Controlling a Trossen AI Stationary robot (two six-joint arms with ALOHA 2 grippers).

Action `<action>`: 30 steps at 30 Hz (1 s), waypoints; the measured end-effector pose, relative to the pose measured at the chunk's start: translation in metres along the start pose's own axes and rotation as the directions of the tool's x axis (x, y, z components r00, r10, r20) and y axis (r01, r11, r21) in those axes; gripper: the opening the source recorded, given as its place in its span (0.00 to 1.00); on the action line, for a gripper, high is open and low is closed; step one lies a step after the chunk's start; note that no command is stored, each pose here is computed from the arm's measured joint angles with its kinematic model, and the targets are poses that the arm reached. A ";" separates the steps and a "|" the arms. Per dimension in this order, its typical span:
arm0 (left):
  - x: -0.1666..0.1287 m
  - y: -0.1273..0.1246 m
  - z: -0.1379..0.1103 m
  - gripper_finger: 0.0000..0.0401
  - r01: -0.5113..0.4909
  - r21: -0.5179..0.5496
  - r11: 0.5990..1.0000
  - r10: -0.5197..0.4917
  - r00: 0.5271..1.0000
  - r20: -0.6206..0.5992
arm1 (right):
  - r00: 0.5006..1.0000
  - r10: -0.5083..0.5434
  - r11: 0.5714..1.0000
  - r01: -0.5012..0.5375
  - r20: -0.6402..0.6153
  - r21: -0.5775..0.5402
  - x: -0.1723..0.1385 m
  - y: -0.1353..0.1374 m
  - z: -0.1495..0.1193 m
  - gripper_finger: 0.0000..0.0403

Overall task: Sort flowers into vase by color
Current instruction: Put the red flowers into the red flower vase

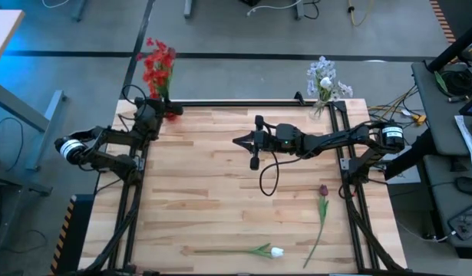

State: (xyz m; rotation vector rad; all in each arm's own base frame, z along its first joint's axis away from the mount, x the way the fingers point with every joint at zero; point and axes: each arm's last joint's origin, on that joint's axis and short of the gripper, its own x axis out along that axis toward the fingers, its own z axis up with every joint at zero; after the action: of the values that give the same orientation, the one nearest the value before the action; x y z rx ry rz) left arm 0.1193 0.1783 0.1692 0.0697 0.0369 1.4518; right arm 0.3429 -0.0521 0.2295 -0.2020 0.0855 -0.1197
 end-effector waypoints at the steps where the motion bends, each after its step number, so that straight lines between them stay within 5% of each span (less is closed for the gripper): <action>1: 0.000 0.000 0.000 0.28 0.000 0.001 1.000 0.000 1.000 -0.002 | 1.000 0.000 1.000 0.000 0.000 0.000 0.000 0.000 0.000 0.03; 18: -0.005 -0.007 -0.007 0.35 0.052 0.068 0.996 -0.048 0.997 -0.058 | 1.000 0.000 1.000 0.000 0.000 0.000 0.000 0.000 0.000 0.03; 30: -0.007 -0.008 -0.011 0.55 0.071 0.124 0.990 -0.057 0.992 -0.113 | 1.000 0.000 1.000 0.000 -0.001 0.000 0.000 0.000 0.000 0.03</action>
State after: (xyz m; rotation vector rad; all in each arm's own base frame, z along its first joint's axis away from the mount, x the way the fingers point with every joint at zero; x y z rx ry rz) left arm 0.1253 0.1704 0.1576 0.0929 0.2207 1.3866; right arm 0.3429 -0.0520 0.2293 -0.2019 0.0864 -0.1197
